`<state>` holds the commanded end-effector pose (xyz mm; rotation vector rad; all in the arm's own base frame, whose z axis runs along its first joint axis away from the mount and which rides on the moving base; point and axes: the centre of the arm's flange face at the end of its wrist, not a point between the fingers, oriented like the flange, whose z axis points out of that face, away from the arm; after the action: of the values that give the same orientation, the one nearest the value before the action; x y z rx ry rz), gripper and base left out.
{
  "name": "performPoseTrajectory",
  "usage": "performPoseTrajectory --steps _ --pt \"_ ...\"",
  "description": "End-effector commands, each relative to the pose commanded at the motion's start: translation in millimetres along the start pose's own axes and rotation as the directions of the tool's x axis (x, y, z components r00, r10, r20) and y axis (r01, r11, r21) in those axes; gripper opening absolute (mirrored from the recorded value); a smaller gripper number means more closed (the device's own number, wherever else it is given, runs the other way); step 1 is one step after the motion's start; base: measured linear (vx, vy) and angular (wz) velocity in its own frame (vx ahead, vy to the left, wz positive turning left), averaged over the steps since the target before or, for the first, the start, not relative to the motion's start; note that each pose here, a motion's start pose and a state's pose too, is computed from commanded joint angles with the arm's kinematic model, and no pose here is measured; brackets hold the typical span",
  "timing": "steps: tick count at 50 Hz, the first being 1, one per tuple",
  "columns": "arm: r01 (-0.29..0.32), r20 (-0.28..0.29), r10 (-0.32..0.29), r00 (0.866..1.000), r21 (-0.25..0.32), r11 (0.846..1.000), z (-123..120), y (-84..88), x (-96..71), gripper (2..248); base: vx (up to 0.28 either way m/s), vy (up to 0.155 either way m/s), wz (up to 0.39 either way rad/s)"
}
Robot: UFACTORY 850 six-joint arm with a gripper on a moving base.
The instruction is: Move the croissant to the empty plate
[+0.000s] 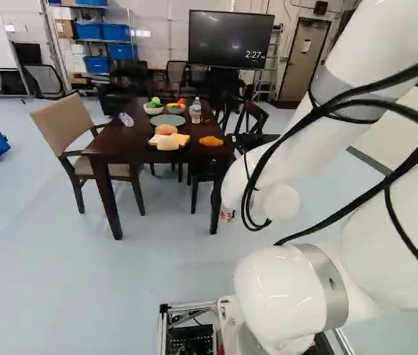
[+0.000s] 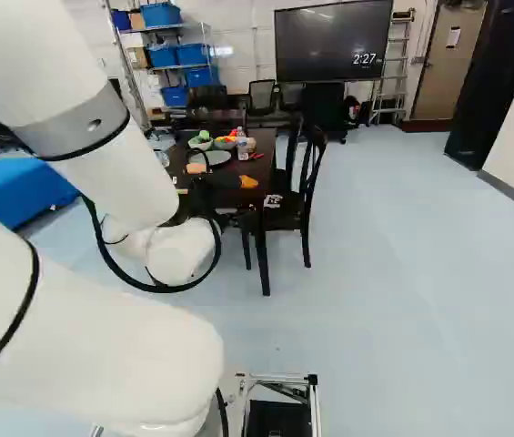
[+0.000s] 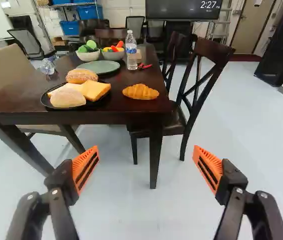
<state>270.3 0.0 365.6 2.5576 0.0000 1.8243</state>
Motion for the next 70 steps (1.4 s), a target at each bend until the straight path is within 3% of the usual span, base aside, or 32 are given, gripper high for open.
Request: performPoseTrajectory --steps 70 --pt "0.000 0.000 0.000 1.000 0.000 1.000 0.0 0.0 0.0 247 0.098 0.001 -0.006"
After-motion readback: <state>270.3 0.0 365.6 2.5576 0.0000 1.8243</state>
